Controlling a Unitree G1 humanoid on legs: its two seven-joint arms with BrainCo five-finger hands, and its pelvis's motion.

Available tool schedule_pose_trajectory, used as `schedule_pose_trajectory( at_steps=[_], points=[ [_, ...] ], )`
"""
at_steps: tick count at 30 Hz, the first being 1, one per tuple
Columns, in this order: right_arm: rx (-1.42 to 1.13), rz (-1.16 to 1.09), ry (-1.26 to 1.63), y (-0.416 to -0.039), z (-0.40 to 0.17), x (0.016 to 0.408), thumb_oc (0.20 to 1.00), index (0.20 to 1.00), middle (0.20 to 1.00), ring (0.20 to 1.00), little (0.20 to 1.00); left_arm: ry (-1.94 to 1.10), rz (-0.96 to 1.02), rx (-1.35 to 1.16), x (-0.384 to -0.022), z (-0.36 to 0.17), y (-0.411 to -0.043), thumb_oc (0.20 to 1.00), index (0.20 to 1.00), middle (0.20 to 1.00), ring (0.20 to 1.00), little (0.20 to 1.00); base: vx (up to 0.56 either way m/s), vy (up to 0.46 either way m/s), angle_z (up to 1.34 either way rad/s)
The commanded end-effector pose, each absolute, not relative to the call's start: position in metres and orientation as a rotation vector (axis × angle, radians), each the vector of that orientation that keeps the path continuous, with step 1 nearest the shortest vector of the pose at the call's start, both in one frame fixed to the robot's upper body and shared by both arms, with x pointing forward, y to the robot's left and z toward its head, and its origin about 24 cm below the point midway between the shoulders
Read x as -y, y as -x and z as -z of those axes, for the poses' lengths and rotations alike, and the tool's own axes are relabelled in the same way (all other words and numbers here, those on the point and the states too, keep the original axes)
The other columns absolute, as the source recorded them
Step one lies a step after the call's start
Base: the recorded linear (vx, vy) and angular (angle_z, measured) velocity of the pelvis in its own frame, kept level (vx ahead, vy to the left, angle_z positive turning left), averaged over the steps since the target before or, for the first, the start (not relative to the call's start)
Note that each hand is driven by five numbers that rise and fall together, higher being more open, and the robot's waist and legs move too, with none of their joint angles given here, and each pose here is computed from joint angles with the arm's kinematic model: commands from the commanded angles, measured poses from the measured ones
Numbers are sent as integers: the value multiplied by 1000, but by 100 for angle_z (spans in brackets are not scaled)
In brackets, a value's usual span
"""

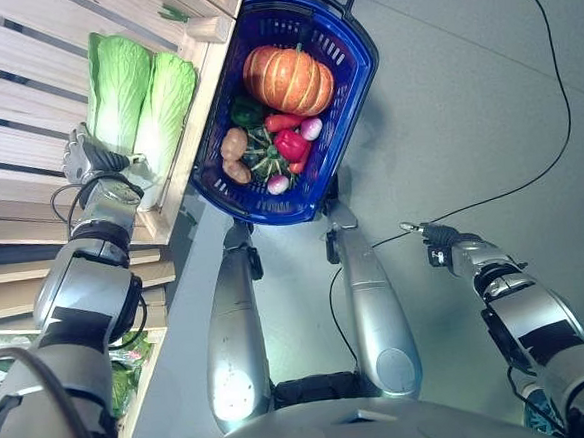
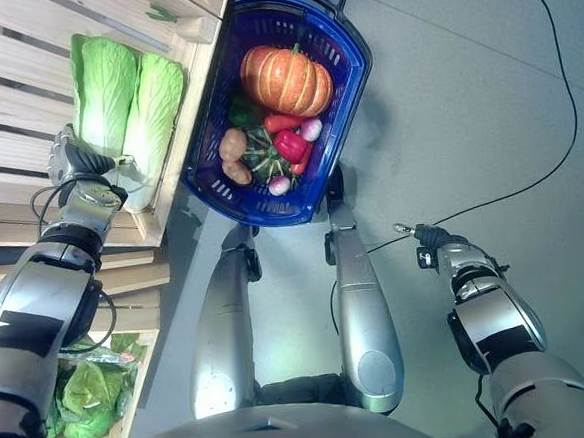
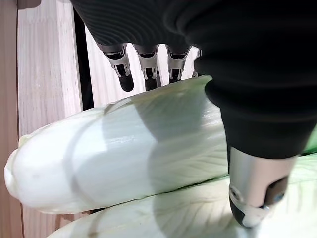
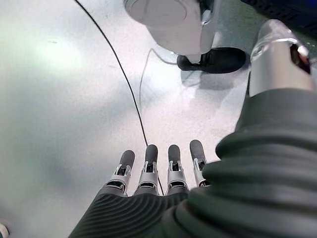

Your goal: Pick up fruits and vegetables into the basket

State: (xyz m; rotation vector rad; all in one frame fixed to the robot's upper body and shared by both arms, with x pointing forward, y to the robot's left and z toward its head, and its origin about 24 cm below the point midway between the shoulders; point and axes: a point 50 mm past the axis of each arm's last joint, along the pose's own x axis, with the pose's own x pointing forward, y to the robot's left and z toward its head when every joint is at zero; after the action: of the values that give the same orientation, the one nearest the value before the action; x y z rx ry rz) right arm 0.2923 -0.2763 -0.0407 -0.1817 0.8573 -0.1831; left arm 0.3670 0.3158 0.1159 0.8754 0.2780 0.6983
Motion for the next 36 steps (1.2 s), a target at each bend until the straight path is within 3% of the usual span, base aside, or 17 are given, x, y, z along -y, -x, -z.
schedule_pose_trajectory(
  at_steps=[1,10,11,13,36],
  points=[
    [-938,211,180,-271,55,287,1000,1000,1000,1000,1000,-888,-770,-458,-343,-95,-344,1000,1000,1000,1000,1000,0,0,0],
    [-926,209,174,-275,52,286,1000,1000,1000,1000,1000,-907,-767,-474,-342,-98,-345,1000,1000,1000,1000,1000,-7,-6,-2],
    [-922,207,173,-276,52,286,1000,1000,1000,1000,1000,-926,-751,-474,-341,-99,-347,605,605,605,605,605,-15,-4,-3],
    [-920,204,174,-277,51,286,1000,1000,1000,1000,1000,-947,-733,-477,-340,-99,-348,200,200,200,200,200,0,0,0],
    [-904,197,168,-279,48,286,1000,1000,1000,1000,1000,-850,-696,-407,-334,-99,-352,200,200,200,200,200,-1,0,0]
  ],
)
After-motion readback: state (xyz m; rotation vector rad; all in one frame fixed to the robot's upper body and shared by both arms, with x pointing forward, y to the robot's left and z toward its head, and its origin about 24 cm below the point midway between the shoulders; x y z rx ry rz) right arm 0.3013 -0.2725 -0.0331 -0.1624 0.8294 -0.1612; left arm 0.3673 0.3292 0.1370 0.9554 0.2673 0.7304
